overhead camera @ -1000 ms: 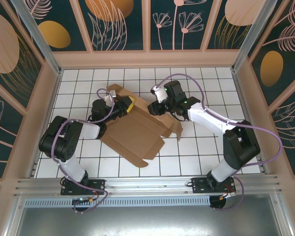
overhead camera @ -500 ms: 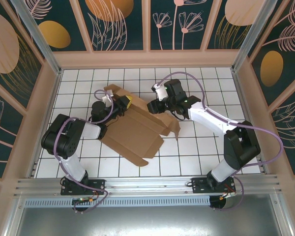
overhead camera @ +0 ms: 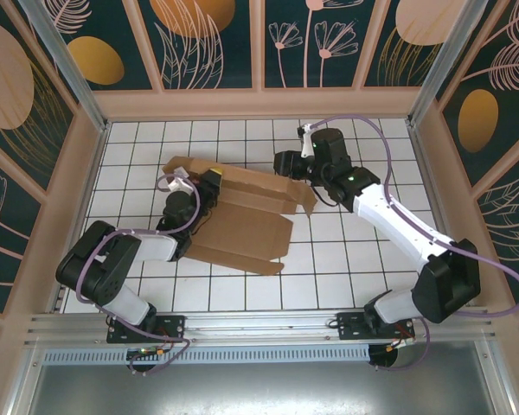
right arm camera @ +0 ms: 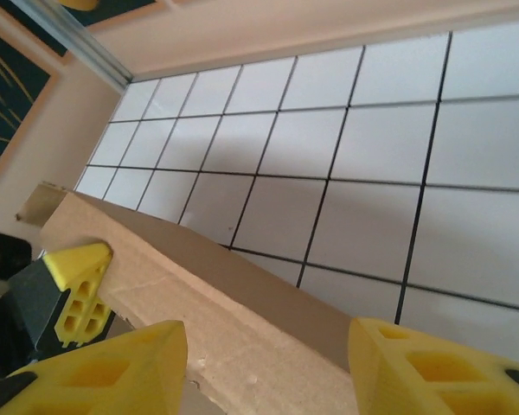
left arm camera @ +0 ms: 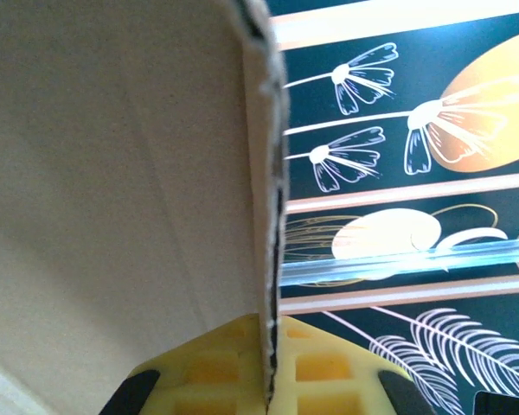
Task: Fold the paper box
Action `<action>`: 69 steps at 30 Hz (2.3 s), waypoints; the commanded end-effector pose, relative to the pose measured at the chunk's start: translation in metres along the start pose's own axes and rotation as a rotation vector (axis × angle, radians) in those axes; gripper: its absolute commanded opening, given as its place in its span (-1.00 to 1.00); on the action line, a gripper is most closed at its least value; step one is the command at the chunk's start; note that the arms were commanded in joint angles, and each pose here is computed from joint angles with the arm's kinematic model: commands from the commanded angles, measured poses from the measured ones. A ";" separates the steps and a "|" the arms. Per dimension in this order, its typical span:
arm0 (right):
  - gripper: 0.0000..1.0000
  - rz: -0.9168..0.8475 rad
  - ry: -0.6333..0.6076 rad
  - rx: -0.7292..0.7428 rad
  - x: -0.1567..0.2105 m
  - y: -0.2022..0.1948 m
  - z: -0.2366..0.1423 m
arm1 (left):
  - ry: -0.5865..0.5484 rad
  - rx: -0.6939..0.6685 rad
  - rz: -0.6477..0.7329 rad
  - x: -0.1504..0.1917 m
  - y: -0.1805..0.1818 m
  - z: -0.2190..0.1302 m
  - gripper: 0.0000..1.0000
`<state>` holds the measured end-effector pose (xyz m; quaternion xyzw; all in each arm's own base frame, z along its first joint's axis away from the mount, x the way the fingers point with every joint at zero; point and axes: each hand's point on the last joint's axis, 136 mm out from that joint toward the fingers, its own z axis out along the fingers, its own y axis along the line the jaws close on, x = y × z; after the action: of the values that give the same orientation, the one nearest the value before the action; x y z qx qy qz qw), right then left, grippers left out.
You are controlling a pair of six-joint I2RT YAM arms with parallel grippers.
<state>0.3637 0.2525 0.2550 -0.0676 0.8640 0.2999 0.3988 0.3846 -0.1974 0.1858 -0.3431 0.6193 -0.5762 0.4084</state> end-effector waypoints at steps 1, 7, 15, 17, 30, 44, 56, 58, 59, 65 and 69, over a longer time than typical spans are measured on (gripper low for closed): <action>0.06 0.141 0.031 0.042 -0.006 -0.015 0.003 | -0.112 -0.016 -0.030 -0.015 -0.007 -0.003 -0.99; 0.07 0.231 0.053 0.058 -0.007 -0.025 0.003 | -0.196 -0.318 -0.040 -0.028 0.023 -0.009 -1.00; 0.07 0.246 0.115 0.019 0.002 -0.026 0.009 | -0.147 -0.306 -0.055 -0.017 0.041 -0.003 -1.00; 0.06 0.266 0.127 0.036 0.008 -0.030 0.014 | -0.143 -0.300 -0.046 -0.016 0.046 -0.004 -1.00; 0.08 0.349 0.183 0.066 0.038 -0.034 0.042 | -0.131 -0.335 0.010 -0.015 0.053 -0.008 -0.89; 0.08 0.440 0.173 -0.205 0.046 0.006 0.070 | -0.106 -0.339 0.000 -0.011 0.056 -0.010 -0.95; 0.05 0.361 0.080 -0.079 0.049 -0.022 0.047 | -0.087 -0.343 0.026 -0.008 0.061 -0.017 -1.00; 0.09 0.330 0.059 -0.069 0.049 -0.023 0.033 | -0.084 -0.344 0.034 -0.008 0.063 -0.020 -1.00; 0.10 0.316 0.052 -0.061 0.051 -0.024 0.028 | -0.085 -0.345 0.038 -0.008 0.063 -0.021 -1.00; -0.11 0.215 -0.028 0.007 0.063 -0.034 -0.013 | -0.099 -0.349 0.056 -0.012 0.059 -0.024 -1.00; -0.50 0.170 -0.014 0.117 0.100 -0.049 -0.015 | -0.099 -0.357 0.061 -0.013 0.054 -0.021 -1.00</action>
<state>0.3117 0.2319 0.2025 0.0280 0.8551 0.3554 0.3764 0.3810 -0.1757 0.1644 -0.4203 0.6533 -0.4839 0.4030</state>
